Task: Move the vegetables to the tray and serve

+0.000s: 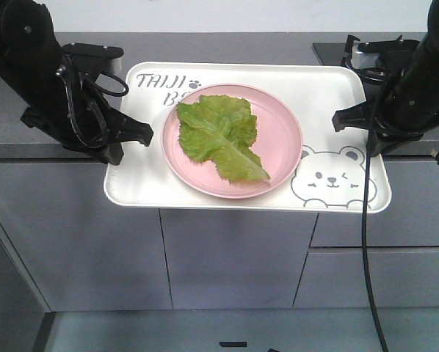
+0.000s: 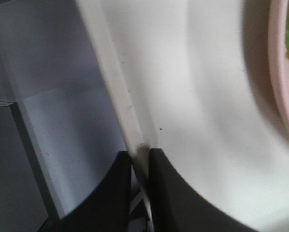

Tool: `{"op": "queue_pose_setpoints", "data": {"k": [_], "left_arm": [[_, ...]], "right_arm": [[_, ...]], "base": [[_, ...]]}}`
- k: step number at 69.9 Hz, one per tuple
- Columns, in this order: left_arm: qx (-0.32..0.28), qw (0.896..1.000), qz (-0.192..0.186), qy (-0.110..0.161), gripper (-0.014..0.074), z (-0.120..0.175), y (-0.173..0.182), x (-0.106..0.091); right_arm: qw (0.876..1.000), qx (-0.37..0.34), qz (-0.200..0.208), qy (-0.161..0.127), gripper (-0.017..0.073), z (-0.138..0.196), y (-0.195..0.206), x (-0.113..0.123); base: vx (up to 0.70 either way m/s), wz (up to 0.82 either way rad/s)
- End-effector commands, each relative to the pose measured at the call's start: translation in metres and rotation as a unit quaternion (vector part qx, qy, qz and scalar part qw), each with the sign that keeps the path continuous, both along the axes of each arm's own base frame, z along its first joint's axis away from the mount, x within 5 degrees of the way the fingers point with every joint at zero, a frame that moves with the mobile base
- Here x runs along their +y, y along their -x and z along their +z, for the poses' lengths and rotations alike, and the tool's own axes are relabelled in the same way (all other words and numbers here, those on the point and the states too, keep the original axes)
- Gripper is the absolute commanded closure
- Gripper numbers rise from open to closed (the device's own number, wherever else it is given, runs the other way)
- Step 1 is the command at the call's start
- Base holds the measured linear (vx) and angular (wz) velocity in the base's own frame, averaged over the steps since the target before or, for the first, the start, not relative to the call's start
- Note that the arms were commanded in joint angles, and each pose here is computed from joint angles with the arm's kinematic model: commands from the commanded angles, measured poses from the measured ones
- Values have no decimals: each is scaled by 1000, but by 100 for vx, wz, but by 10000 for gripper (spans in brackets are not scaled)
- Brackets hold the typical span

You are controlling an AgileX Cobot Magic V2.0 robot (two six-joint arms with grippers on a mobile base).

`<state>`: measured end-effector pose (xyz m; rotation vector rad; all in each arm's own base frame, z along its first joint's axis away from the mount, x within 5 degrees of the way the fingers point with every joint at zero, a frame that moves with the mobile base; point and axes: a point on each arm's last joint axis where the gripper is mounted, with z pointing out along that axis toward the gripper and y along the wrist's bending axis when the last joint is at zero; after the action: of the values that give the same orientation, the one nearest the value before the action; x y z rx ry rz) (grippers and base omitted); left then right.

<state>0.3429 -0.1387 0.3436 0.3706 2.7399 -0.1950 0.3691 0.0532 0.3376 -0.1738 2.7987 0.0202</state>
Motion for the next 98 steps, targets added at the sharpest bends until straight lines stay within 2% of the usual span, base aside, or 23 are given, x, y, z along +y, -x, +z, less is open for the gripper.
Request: {"op": "queue_pose_setpoints", "data": {"k": [1, 98], "left_arm": [[-70, 995, -19, 65, 599, 37, 11, -9], [-70, 995, -19, 65, 599, 37, 11, -9]], "right_arm": [[999, -32, 19, -31, 565, 28, 13, 7], [999, -32, 19, -31, 565, 28, 13, 7]], "base": [[5, 5], [10, 1]]}}
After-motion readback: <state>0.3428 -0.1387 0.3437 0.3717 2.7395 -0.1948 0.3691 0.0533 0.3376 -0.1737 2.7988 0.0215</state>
